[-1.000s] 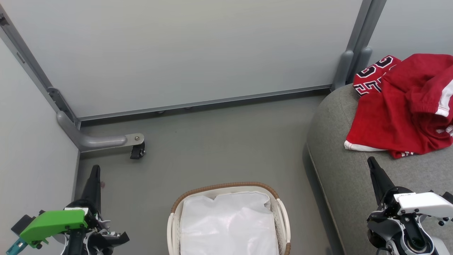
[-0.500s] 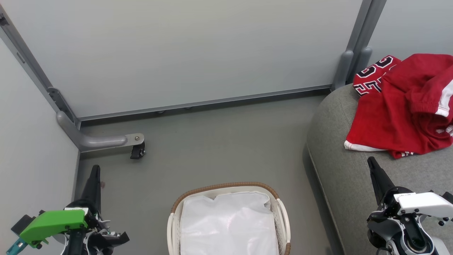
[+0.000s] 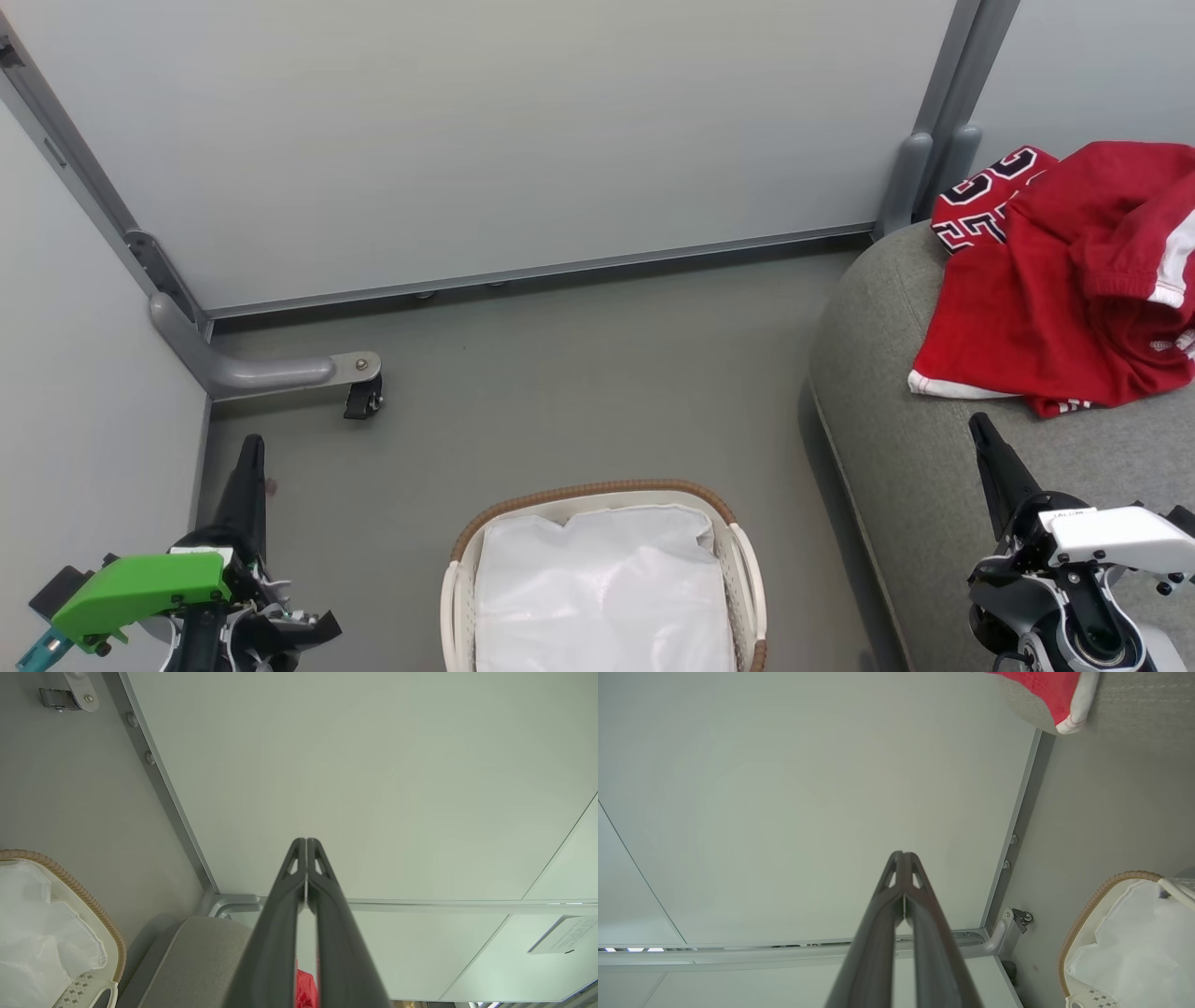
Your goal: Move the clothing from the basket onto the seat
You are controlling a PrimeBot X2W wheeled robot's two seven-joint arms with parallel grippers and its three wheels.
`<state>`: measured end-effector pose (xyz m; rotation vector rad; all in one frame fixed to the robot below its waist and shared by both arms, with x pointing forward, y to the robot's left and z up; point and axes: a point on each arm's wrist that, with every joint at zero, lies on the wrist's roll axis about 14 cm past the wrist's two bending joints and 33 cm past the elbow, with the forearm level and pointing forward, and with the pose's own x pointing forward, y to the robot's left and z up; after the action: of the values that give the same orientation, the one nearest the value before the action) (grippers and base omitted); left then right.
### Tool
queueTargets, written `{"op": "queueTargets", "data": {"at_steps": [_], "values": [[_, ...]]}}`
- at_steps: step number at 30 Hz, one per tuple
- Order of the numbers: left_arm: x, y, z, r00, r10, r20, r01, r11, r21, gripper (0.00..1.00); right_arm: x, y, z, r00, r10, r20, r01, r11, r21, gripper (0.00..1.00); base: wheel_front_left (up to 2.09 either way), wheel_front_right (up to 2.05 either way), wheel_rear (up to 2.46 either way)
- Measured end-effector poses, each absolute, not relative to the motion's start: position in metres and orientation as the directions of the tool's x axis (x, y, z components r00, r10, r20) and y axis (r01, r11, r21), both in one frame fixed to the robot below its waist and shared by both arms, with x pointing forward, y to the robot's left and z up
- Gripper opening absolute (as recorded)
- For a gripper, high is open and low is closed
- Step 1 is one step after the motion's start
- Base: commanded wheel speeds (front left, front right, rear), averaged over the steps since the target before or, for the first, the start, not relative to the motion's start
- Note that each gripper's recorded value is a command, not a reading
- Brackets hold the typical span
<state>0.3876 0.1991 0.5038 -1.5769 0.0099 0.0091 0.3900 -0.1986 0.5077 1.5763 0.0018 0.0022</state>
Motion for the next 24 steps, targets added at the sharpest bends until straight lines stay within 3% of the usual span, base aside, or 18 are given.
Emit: {"op": "queueTargets", "data": {"at_steps": [24], "values": [[0.3876,0.1991,0.5039,1.000,-0.001,-0.012,-0.012,-0.006,-1.000,0.00,0.3900,-0.1986,0.5077,1.000,0.003,0.000,0.000,-0.005,1.000,0.00,0.00,0.00,0.00]]}}
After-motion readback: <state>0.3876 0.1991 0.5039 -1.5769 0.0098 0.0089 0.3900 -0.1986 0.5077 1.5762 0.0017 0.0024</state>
